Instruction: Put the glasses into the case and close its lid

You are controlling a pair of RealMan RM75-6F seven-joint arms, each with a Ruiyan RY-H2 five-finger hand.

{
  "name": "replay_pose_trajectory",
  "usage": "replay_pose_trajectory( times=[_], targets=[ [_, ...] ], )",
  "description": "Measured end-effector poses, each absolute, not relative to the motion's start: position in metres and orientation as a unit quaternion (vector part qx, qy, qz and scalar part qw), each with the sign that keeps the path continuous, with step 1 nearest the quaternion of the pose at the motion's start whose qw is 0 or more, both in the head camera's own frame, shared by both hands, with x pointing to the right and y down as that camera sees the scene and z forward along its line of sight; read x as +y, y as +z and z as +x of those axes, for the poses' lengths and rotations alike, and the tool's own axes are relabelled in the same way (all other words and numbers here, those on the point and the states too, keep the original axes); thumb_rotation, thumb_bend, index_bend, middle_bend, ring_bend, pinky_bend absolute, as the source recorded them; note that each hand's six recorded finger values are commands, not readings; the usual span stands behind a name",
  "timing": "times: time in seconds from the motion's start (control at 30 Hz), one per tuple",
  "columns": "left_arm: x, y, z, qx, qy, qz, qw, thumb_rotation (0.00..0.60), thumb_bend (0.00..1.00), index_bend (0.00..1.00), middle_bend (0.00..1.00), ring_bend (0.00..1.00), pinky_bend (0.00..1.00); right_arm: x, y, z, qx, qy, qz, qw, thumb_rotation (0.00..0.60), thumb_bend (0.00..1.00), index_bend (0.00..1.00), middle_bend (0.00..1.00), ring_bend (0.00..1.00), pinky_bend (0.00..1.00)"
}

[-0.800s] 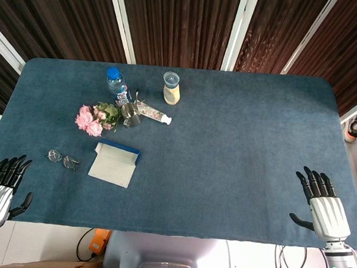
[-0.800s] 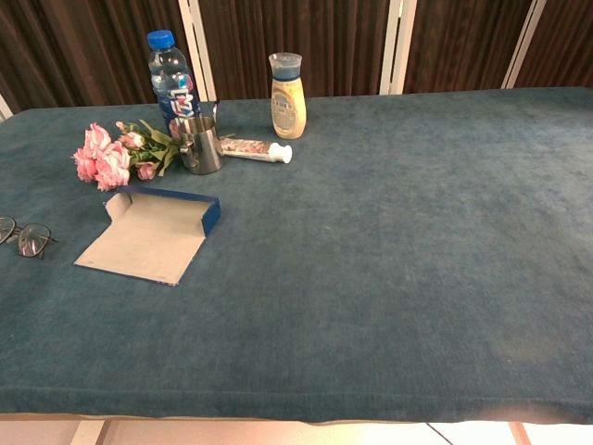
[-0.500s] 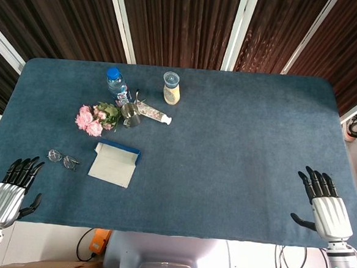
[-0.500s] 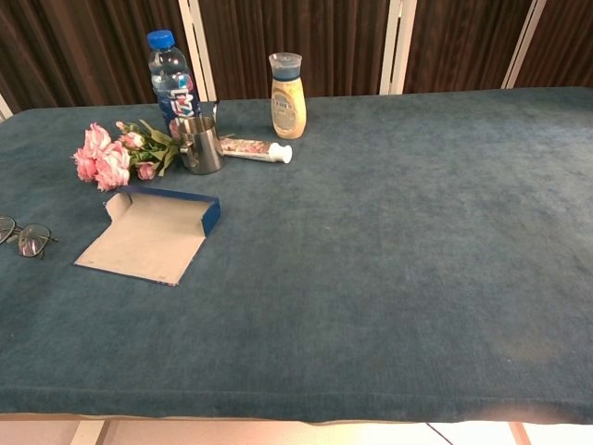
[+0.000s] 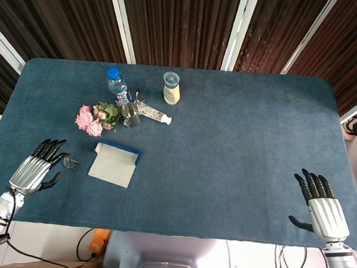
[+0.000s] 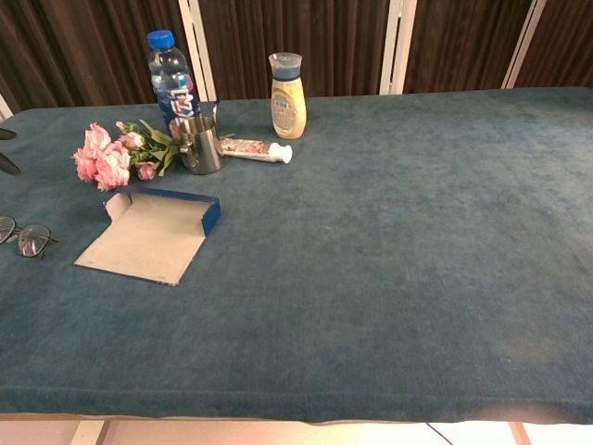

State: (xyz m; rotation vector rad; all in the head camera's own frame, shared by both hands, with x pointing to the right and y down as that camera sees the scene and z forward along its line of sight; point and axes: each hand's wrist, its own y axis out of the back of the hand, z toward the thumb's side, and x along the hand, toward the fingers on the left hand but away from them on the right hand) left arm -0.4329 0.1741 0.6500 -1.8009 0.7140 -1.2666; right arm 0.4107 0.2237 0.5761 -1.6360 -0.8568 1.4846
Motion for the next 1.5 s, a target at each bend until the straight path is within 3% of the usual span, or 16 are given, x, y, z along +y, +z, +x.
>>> replay_pose_trajectory(
  times=[0.27,0.63,1.0,1.5],
  targets=[
    [0.151,0.690,-0.447,0.267,-0.524,-0.709,0.389,0.600,0.44,0.35,0.00,0.00,0.00,0.224,0.580,0.409,-0.332,0.583,-0.640,0.375,0.600,0.25,0.00,0.00,0.00,0.00],
    [0.141,0.732,-0.458,0.238,-0.565,-0.699,0.368,0.600,0.44,0.38,0.00,0.00,0.00,0.224,0.581,0.410,-0.330,0.586,-0.641,0.371,0.600,0.25,0.00,0.00,0.00,0.00],
    [0.139,0.748,-0.473,0.222,-0.599,-0.686,0.348,0.600,0.46,0.41,0.00,0.00,0.00,0.224,0.580,0.410,-0.331,0.585,-0.643,0.368,0.600,0.25,0.00,0.00,0.00,0.00],
    [0.137,0.751,-0.485,0.226,-0.617,-0.676,0.334,0.600,0.47,0.54,0.03,0.00,0.00,0.226,0.579,0.409,-0.327,0.582,-0.649,0.363,0.600,0.25,0.00,0.00,0.00,0.00]
  ],
)
